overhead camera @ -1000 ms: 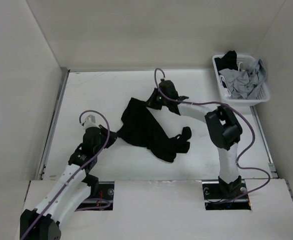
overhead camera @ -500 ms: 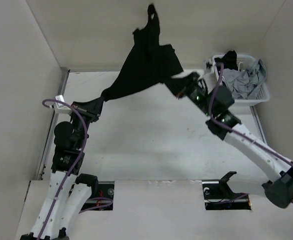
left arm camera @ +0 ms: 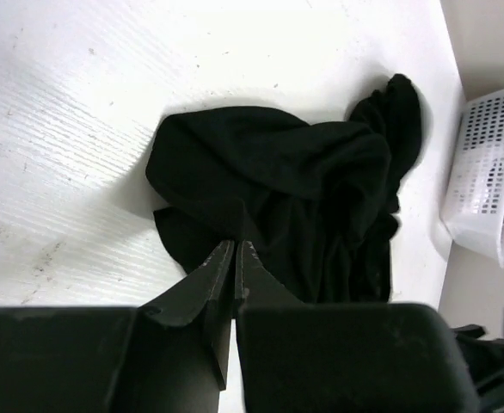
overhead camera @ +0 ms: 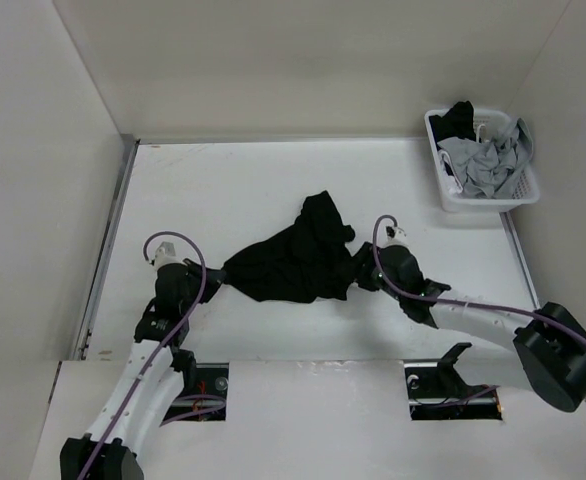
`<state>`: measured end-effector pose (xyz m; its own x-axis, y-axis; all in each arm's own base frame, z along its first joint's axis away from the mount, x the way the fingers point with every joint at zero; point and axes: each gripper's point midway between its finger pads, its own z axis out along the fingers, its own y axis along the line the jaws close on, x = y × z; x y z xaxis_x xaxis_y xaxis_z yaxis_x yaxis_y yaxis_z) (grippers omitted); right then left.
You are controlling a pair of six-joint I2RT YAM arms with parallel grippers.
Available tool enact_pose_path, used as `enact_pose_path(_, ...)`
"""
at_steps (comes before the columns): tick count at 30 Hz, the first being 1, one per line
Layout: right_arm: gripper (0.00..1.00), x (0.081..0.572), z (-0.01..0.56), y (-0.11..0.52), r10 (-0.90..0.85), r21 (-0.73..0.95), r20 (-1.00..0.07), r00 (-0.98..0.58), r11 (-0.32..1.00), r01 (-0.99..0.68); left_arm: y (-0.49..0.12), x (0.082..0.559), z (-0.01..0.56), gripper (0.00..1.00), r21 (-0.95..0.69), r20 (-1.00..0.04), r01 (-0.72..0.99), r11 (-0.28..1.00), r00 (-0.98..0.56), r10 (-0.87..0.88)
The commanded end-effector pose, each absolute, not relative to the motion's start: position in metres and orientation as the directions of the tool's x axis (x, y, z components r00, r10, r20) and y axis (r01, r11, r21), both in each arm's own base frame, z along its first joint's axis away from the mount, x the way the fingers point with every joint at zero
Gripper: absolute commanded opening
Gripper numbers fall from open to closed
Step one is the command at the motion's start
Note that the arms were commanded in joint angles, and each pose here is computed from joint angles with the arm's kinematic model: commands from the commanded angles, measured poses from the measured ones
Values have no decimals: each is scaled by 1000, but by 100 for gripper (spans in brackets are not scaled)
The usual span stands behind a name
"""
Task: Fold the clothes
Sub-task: Flatten the tank top out
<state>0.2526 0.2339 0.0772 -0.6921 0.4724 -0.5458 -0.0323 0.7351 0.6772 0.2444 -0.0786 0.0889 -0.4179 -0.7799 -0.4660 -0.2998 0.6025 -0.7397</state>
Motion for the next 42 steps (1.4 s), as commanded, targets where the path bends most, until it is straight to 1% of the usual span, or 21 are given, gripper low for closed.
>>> enact_pose_path(1, 55, 276, 95, 224, 508, 653, -581, -636, 757, 8, -82, 262, 118, 1, -780, -493, -213, 588, -370, -788)
enact_pose_path(4, 57, 280, 76, 220, 437, 563, -582, -686, 825, 48, -83, 268, 125, 1, -779, -507, -194, 596, -364, -781)
enact_pose_path(7, 58, 294, 69, 229, 365, 491, -597, -714, 871, 34, -89, 272, 132, 1, -783, -514, -167, 599, -367, -775)
enact_pose_path(9, 59, 311, 71, 229, 370, 461, -628, -684, 886, 55, -93, 274, 134, 1, -779, -523, -152, 609, -378, -764)
enact_pose_path(11, 61, 327, 67, 227, 379, 444, -639, -670, 892, 82, -95, 275, 136, 1, -778, -528, -141, 612, -381, -759)
enact_pose_path(14, 62, 345, 56, 236, 374, 443, -613, -696, 892, 89, -100, 276, 134, 1, -776, -531, -134, 616, -390, -753)
enact_pose_path(15, 57, 350, 53, 240, 370, 444, -607, -703, 892, 86, -101, 276, 133, 1, -775, -530, -133, 617, -395, -751)
enact_pose_path(17, 28, 356, 54, 244, 377, 454, -603, -703, 887, 86, -104, 276, 134, 1, -776, -531, -125, 618, -398, -748)
enact_pose_path(18, 17, 359, 62, 244, 385, 462, -620, -684, 883, 78, -105, 277, 137, 1, -779, -531, -118, 616, -398, -748)
enact_pose_path(19, 9, 363, 72, 244, 396, 472, -640, -659, 879, 70, -106, 277, 140, 1, -782, -531, -112, 613, -393, -751)
enact_pose_path(21, 2, 367, 97, 241, 397, 479, -681, -615, 877, 35, -108, 280, 150, 1, -790, -534, -92, 606, -383, -754)
enact_pose_path(24, 0, 361, 160, 230, 403, 480, -759, -512, 877, -20, -112, 285, 181, 0, -802, -550, -33, 597, -351, -758)
enact_pose_path(30, 2, 285, 325, 216, 388, 461, -868, -309, 862, -210, -99, 274, 265, 0, -811, -583, 88, 579, -207, -785)
enact_pose_path(33, 2, 248, 402, 204, 396, 447, -892, -217, 843, -299, -92, 259, 303, 0, -804, -593, 153, 574, -142, -793)
enact_pose_path(37, 3, 211, 490, 190, 434, 435, -895, -101, 803, -407, -78, 232, 358, 0, -773, -609, 242, 586, -29, -792)
enact_pose_path(40, 3, 203, 533, 178, 452, 411, -892, -14, 799, -439, -68, 216, 380, 0, -752, -619, 265, 604, 30, -785)
enact_pose_path(42, 3, 215, 552, 167, 464, 401, -884, 58, 815, -418, -65, 212, 383, 0, -749, -620, 265, 608, 46, -784)
